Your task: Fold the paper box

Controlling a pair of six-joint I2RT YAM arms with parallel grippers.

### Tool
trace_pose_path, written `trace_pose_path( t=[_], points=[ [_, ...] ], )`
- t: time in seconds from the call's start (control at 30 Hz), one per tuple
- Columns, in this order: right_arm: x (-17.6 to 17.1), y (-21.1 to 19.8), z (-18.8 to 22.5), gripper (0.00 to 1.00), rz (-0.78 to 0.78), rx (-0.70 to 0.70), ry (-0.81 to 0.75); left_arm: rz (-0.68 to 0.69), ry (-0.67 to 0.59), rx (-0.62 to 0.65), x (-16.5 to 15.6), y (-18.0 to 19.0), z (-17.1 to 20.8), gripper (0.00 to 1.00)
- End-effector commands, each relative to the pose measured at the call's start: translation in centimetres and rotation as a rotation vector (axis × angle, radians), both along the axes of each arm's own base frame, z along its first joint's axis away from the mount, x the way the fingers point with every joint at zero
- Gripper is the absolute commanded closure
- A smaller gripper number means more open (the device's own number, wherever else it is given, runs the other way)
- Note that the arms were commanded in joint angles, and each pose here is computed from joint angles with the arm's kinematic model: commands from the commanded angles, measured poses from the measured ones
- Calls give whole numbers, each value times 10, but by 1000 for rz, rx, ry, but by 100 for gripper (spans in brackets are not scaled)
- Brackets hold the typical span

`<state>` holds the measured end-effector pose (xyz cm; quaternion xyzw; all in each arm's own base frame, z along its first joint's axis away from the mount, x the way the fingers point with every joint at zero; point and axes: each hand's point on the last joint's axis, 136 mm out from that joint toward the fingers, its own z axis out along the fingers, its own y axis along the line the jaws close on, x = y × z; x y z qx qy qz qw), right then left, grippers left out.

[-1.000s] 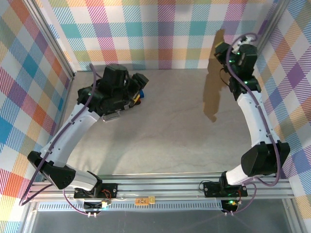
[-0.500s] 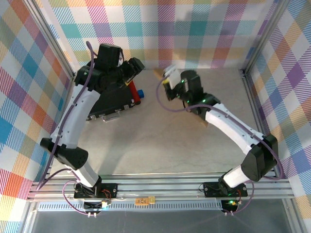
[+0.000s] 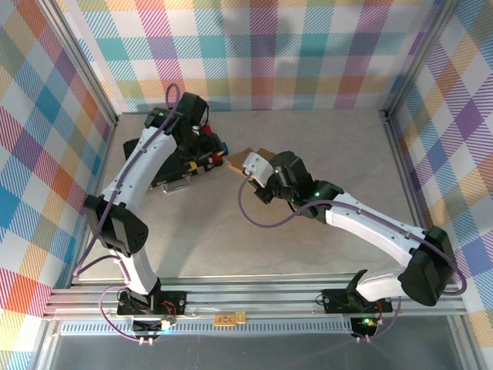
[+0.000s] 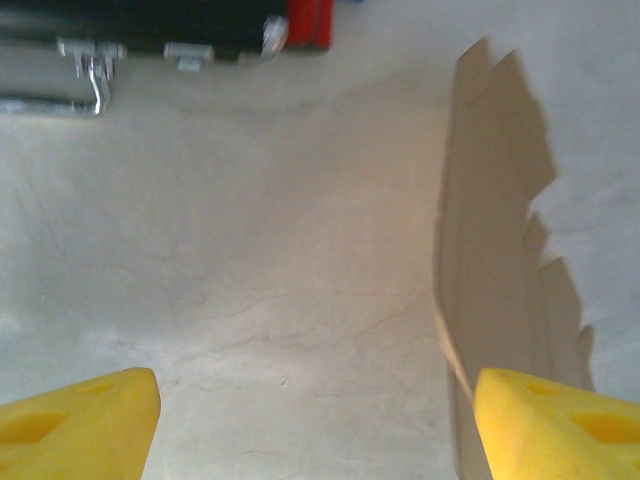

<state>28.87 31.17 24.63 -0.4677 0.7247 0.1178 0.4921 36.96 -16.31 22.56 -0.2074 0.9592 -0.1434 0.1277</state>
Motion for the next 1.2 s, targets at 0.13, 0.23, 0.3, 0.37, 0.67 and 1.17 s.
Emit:
trace_pose_path(
  t=[0.13, 0.23, 0.3, 0.37, 0.67, 1.17],
  points=[
    [-18, 0, -8, 100, 31, -34, -4, -19, -32, -214, 12, -33, -8, 21],
    [-21, 2, -9, 100, 40, -38, -4, -30, -26, -206, 12, -33, -13, 21],
    [-22, 3, -10, 100, 45, -43, -2, -36, -24, -218, 14, -36, -16, 21],
    [-22, 4, -10, 100, 45, -45, -3, -45, -16, -236, 15, -41, -19, 21],
    [-21, 3, -15, 100, 39, -52, 1, -68, 73, -242, 13, -54, -56, 35],
    [-22, 6, -34, 100, 54, -91, 36, 53, 174, -230, 3, -54, -67, 61]
  ],
)
